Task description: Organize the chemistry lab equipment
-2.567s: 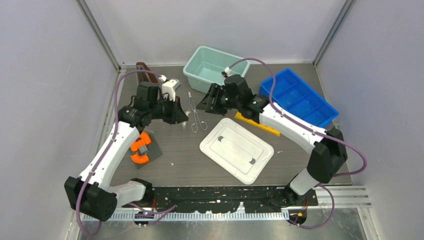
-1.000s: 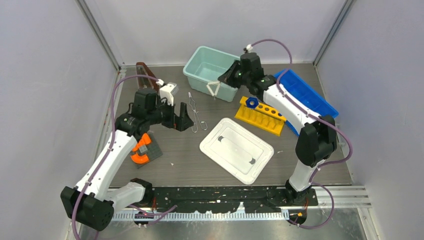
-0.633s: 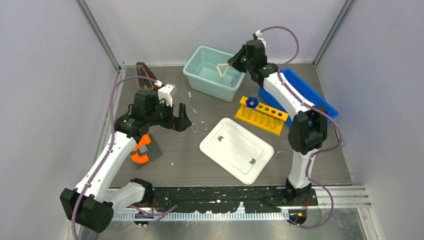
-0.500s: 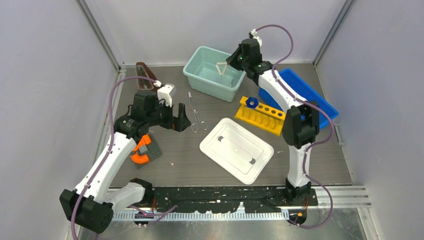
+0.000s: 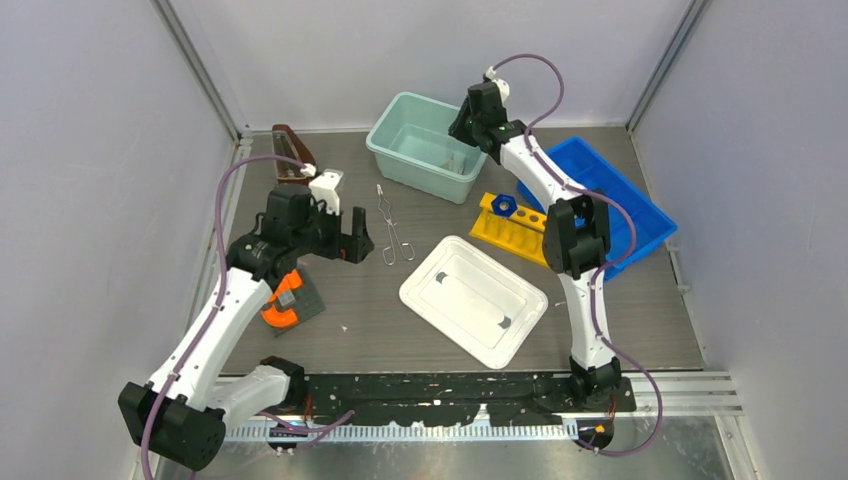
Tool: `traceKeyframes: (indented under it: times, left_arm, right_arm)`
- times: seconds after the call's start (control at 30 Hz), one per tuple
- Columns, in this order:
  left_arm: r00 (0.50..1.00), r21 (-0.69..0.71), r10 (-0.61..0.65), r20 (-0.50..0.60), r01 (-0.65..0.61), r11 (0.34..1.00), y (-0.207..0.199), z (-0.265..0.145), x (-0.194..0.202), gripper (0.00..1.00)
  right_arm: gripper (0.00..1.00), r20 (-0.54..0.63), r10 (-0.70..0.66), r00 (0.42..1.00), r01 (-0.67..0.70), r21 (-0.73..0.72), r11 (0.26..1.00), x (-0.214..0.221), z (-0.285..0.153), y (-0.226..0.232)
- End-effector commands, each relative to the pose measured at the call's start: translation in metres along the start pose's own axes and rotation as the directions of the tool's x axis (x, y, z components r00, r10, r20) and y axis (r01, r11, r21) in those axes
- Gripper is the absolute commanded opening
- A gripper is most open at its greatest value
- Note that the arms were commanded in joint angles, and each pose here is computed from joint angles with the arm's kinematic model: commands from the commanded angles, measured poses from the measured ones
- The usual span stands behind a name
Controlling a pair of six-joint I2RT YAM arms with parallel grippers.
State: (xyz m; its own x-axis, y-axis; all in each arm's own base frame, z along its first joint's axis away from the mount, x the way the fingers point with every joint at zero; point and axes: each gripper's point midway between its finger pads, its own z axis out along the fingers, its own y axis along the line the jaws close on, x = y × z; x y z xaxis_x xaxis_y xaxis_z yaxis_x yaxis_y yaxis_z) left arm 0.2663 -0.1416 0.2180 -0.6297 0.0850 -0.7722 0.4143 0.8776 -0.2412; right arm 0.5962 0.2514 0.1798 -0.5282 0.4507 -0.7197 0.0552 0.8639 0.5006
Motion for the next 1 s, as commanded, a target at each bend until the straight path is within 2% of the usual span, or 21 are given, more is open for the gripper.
traceKeyframes:
  times: [0.0,0.13,0.23,0.27,0.3,0.47,0.63,0.67,0.7,0.97]
  left_arm:
    - [0.999,-0.096,-0.029,0.031,0.032,0.995,0.017,0.001,0.001,1.0]
    - [0.996,-0.145,-0.071,0.051,0.078,0.986,0.026,0.006,0.001,1.0]
    - [0.99,-0.187,-0.134,0.042,0.139,0.973,0.032,0.012,-0.002,1.0]
    - [0.988,-0.193,-0.153,0.032,0.156,0.969,0.033,0.015,-0.003,0.98]
    - [0.984,-0.197,-0.175,0.029,0.177,0.964,0.033,0.017,-0.005,0.96]
    - [0.965,-0.206,-0.26,0.035,0.262,0.943,0.034,0.037,-0.016,0.81]
    - [0.947,-0.28,-0.314,0.072,0.321,0.905,0.053,0.071,-0.027,0.66]
    - [0.946,-0.281,-0.312,0.089,0.325,0.903,0.056,0.079,-0.033,0.64]
    - [0.945,-0.289,-0.312,0.095,0.327,0.9,0.059,0.088,-0.036,0.62]
    - [0.928,-0.267,-0.347,0.136,0.372,0.889,0.074,0.17,-0.057,0.54]
  right_arm:
    - [0.38,0.092,-0.038,0.995,0.041,-0.033,0.999,-0.051,-0.037,0.028]
    - [0.55,0.048,-0.059,0.997,0.059,0.006,0.998,-0.05,-0.068,0.022]
    - [0.6,0.042,-0.076,0.996,0.076,0.01,0.997,-0.053,-0.105,0.022]
    - [0.61,0.021,-0.089,0.996,0.088,0.031,0.996,-0.042,-0.108,0.014]
    - [0.62,0.051,-0.099,0.994,0.098,0.013,0.995,-0.053,-0.129,0.02]
    - [0.62,0.056,-0.153,0.987,0.153,-0.001,0.988,-0.045,-0.189,0.017]
    - [0.62,0.015,-0.168,0.986,0.169,-0.04,0.985,-0.014,-0.231,0.002]
    - [0.62,0.042,-0.156,0.987,0.159,-0.077,0.984,-0.019,-0.248,0.007]
    - [0.62,0.016,-0.162,0.987,0.162,-0.074,0.984,-0.005,-0.248,0.0]
    - [0.61,0.036,-0.121,0.992,0.126,-0.162,0.979,0.017,-0.308,-0.013]
